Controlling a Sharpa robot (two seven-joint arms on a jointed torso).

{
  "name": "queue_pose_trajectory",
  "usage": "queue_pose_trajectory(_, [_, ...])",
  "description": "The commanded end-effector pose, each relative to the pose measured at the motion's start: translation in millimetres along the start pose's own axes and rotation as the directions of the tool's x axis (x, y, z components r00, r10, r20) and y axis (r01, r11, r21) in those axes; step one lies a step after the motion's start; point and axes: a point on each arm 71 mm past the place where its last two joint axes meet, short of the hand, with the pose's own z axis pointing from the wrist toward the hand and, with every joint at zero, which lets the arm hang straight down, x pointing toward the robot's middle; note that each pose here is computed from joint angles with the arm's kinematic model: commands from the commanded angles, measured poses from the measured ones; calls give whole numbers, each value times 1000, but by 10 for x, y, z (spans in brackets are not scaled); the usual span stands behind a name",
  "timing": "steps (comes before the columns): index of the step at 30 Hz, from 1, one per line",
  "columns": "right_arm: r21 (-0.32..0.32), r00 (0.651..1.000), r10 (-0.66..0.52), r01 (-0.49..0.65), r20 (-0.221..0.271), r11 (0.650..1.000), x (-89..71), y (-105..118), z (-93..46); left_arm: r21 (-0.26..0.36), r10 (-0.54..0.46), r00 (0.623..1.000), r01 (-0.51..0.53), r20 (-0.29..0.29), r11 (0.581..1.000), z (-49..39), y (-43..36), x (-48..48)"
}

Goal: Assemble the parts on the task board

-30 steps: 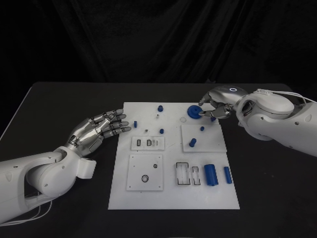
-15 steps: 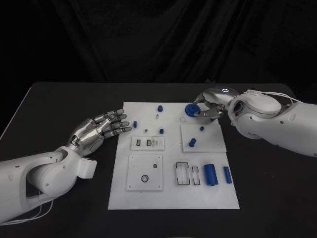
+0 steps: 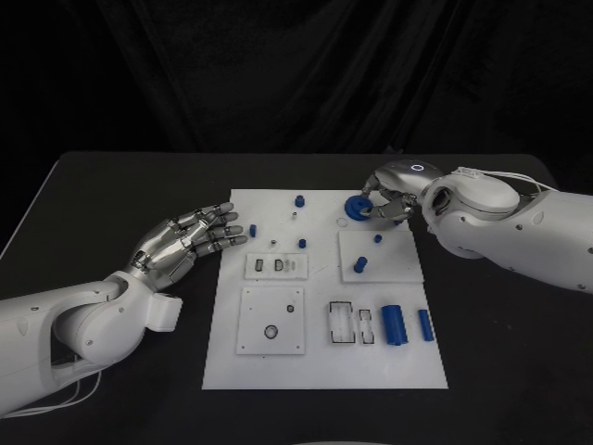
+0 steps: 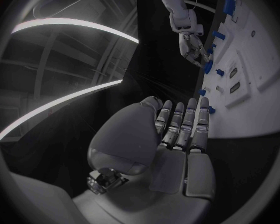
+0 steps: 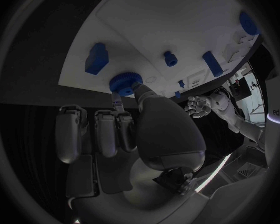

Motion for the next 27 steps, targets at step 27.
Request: queue_pose_trajectory(27, [22,1000,9,-9,-22,1000,95,39,-47,174,-13,1000,16,-13,985,-2,-119,-8])
